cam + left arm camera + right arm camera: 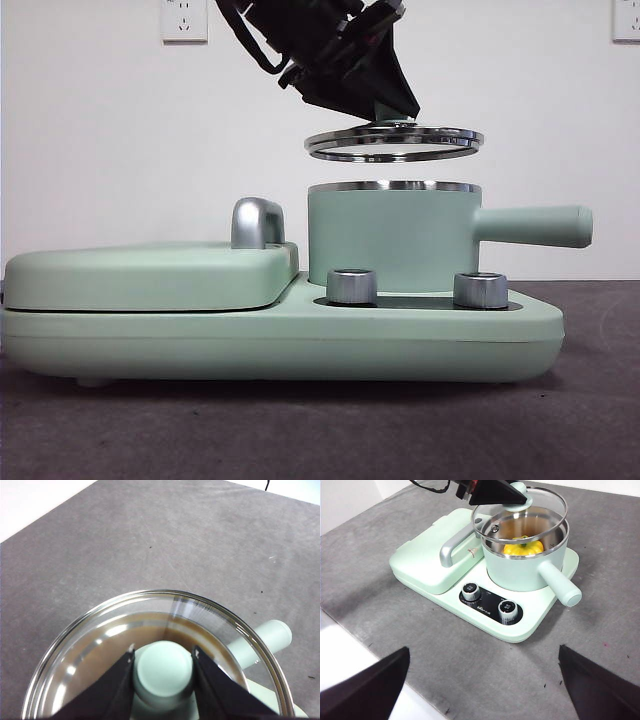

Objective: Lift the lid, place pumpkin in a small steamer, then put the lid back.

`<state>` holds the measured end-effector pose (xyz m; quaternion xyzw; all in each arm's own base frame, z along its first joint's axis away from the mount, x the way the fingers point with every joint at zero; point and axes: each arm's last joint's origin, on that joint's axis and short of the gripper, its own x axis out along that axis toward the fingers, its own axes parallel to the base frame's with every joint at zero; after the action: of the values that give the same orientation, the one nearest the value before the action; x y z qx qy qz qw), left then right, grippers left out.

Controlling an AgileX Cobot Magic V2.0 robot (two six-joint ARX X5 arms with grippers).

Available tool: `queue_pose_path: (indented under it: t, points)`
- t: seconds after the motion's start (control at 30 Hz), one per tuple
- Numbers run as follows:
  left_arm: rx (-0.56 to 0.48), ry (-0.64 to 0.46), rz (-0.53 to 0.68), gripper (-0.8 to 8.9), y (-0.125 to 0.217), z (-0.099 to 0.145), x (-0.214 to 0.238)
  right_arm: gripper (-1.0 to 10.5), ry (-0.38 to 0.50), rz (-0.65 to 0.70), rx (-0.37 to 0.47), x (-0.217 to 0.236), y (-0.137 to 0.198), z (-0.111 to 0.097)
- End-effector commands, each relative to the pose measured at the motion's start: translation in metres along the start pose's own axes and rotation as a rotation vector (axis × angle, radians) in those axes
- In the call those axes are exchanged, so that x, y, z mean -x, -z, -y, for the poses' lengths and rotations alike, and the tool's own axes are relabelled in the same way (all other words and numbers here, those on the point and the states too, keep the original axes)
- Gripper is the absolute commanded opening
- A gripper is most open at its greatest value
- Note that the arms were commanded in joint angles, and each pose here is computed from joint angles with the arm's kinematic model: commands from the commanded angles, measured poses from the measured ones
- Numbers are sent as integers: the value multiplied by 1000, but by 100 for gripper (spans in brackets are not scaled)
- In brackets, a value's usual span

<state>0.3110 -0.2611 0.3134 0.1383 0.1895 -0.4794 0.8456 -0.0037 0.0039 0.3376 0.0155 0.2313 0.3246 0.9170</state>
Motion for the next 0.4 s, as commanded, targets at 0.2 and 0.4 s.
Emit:
queue_pose_path:
  t: [0.2,0.4]
  points:
    - [-25,4,34,57,-3,-1,-13,473,-11,17,-39,2,-2,-1]
    - [-11,-16,-2,57,7,-6,-24,473,-12,16,-55,2,-2,-1]
